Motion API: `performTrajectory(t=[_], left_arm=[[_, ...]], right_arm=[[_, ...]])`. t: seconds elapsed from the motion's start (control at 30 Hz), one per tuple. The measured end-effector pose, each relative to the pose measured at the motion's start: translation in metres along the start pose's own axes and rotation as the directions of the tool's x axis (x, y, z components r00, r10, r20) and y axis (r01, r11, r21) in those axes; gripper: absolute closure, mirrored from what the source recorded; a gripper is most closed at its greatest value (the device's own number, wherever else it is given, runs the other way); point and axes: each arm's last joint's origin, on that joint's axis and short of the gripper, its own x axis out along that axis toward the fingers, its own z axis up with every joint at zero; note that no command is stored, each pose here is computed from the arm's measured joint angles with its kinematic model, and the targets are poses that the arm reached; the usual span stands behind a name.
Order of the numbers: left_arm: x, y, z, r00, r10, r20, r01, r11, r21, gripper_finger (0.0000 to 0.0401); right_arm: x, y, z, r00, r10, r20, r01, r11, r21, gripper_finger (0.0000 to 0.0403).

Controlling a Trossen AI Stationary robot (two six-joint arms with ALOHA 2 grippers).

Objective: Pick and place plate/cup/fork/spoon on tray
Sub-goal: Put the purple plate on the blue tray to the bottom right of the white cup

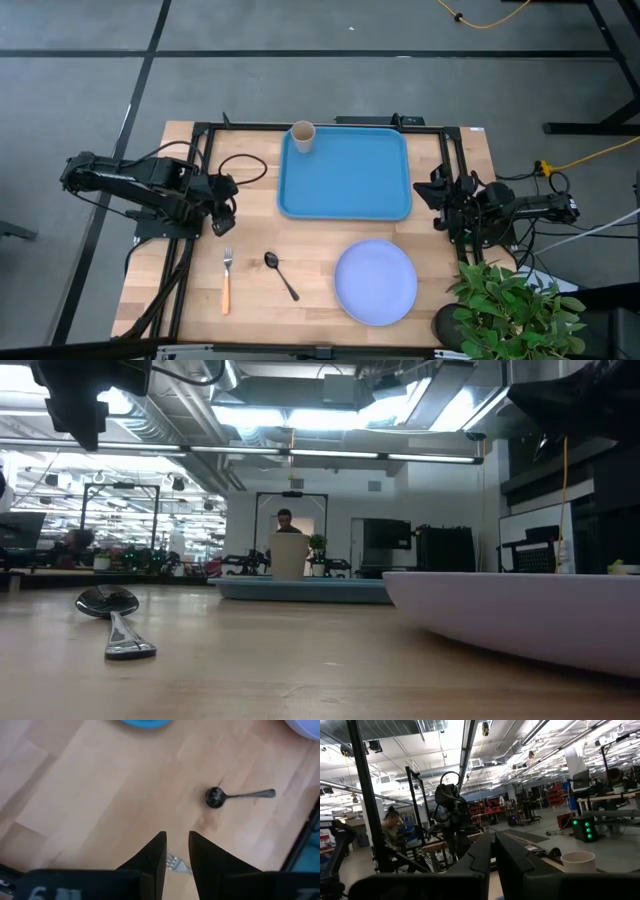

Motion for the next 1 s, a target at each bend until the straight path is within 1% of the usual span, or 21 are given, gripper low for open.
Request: performTrajectory(t=[0.27, 0.5, 0.57, 0.7, 0.8, 0.87, 0.93, 1.0], left_arm=[[0.000, 0.001, 0.001, 0.998, 0.040, 0.038, -0.040, 0.999, -0.003, 0.0326], [0.000, 0.001, 0.002, 0.996, 0.061, 0.059, -0.054, 0.993, -0.105, 0.0326], [0.000, 0.002, 0.003, 0.994, 0.079, 0.077, -0.071, 0.992, -0.107, 0.0326], [0.000, 0.003, 0.004, 0.987, 0.115, 0.111, -0.104, 0.989, -0.106, 0.0326], [0.000, 0.003, 0.004, 0.986, 0.120, 0.116, -0.108, 0.988, -0.112, 0.0326], [0.000, 0.003, 0.004, 0.988, 0.112, 0.108, -0.100, 0.989, -0.111, 0.0326], [0.000, 0.003, 0.004, 0.988, 0.110, 0.106, -0.099, 0.989, -0.110, 0.0326], [0.000, 0.003, 0.004, 0.985, 0.125, 0.120, -0.111, 0.987, -0.113, 0.0326]], right_arm=[[0.000, 0.000, 0.000, 1.000, 0.000, 0.000, 0.000, 1.000, 0.000, 0.0372], [0.000, 0.000, 0.001, 1.000, 0.001, 0.006, -0.001, 1.000, 0.025, 0.0372], [0.000, 0.000, 0.001, 1.000, 0.001, 0.009, -0.001, 1.000, 0.029, 0.0372], [0.000, 0.000, 0.001, 1.000, 0.001, 0.009, -0.001, 1.000, 0.001, 0.0372], [0.000, 0.000, 0.002, 1.000, 0.001, 0.019, 0.000, 1.000, -0.023, 0.0372], [0.000, 0.001, 0.006, 0.998, 0.001, 0.064, 0.000, 1.000, -0.015, 0.0372], [-0.001, 0.001, 0.015, 0.989, -0.009, 0.151, 0.012, 1.000, -0.017, 0.0372], [-0.003, 0.002, 0.024, 0.968, -0.013, 0.249, 0.026, 0.999, -0.048, 0.0372]])
